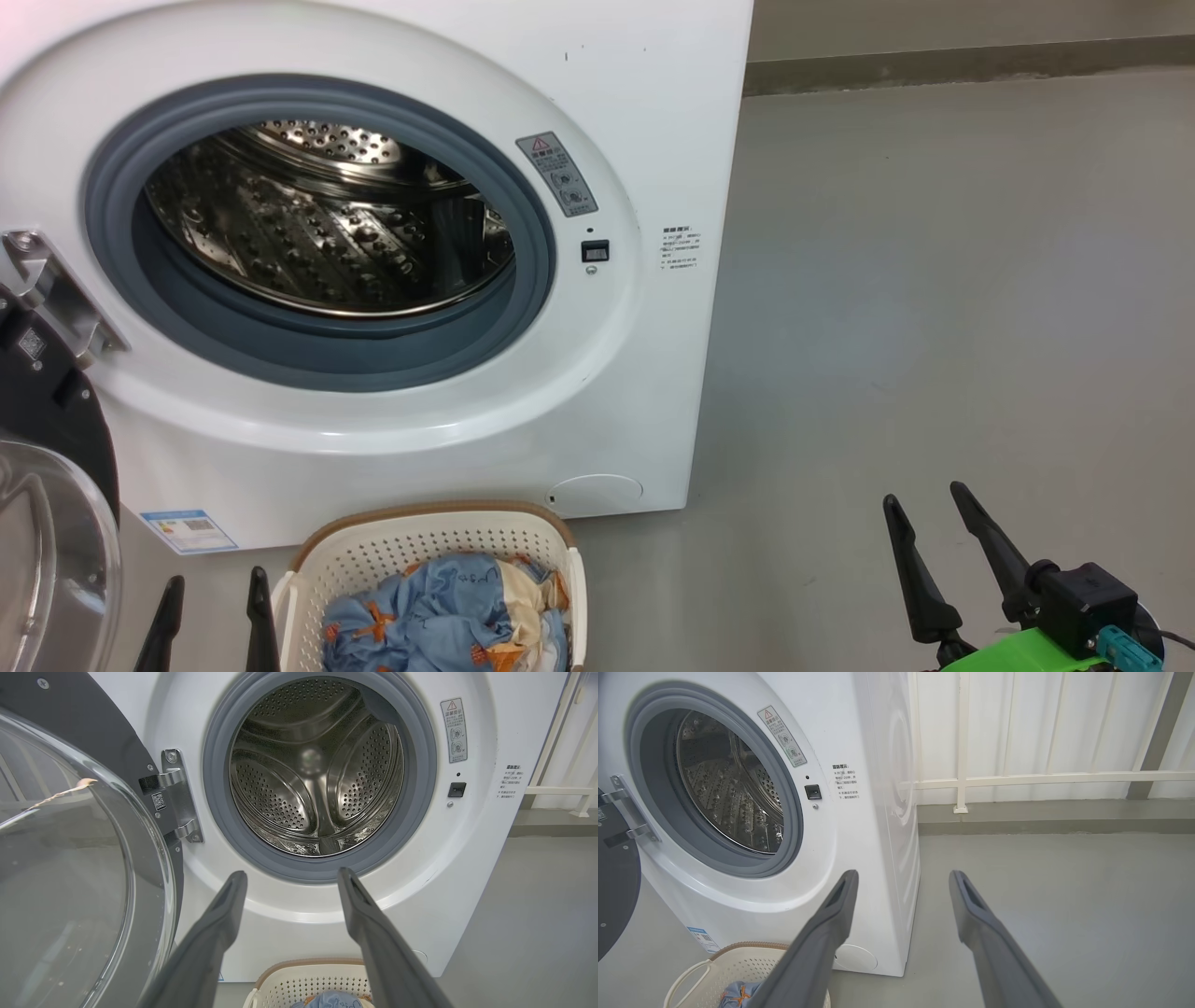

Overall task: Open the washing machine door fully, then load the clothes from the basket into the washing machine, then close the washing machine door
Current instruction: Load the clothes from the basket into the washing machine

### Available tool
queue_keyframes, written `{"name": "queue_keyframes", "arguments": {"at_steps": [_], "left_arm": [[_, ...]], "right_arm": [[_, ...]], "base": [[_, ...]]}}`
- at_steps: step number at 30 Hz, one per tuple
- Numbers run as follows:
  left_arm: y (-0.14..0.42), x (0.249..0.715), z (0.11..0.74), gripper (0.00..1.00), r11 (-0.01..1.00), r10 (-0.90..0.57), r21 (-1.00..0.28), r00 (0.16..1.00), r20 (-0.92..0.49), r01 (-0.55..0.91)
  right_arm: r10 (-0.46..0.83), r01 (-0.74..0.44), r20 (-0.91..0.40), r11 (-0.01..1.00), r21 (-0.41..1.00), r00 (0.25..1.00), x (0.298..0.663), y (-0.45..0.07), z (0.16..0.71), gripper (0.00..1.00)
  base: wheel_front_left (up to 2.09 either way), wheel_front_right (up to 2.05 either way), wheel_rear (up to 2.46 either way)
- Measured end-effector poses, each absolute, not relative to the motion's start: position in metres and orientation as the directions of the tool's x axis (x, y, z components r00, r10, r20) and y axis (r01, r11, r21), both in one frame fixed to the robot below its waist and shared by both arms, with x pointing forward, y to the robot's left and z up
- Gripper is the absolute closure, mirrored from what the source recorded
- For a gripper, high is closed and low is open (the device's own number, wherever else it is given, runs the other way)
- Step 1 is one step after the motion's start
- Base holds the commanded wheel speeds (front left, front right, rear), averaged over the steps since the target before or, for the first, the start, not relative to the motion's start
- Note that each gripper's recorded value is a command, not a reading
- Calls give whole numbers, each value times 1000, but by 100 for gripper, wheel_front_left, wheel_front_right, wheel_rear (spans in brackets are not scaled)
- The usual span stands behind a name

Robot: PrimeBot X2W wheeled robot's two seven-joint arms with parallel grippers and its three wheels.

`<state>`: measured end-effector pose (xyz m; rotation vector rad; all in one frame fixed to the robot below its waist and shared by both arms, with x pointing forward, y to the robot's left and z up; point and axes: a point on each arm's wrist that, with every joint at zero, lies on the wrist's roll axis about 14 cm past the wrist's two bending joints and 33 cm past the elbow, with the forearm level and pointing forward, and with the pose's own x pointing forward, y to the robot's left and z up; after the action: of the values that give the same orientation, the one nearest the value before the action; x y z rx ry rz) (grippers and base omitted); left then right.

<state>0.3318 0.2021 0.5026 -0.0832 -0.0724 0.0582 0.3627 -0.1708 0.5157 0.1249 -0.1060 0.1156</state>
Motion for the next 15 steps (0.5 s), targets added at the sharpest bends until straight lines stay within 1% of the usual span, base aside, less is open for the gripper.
{"name": "queue_keyframes", "arguments": {"at_steps": [15], "left_arm": [[202, 331, 499, 0, 993, 62, -104, 996, 59, -55]], "right_arm": [[109, -121, 105, 985, 123, 989, 363, -170, 513, 0]], "base": [[0, 0, 0]]}}
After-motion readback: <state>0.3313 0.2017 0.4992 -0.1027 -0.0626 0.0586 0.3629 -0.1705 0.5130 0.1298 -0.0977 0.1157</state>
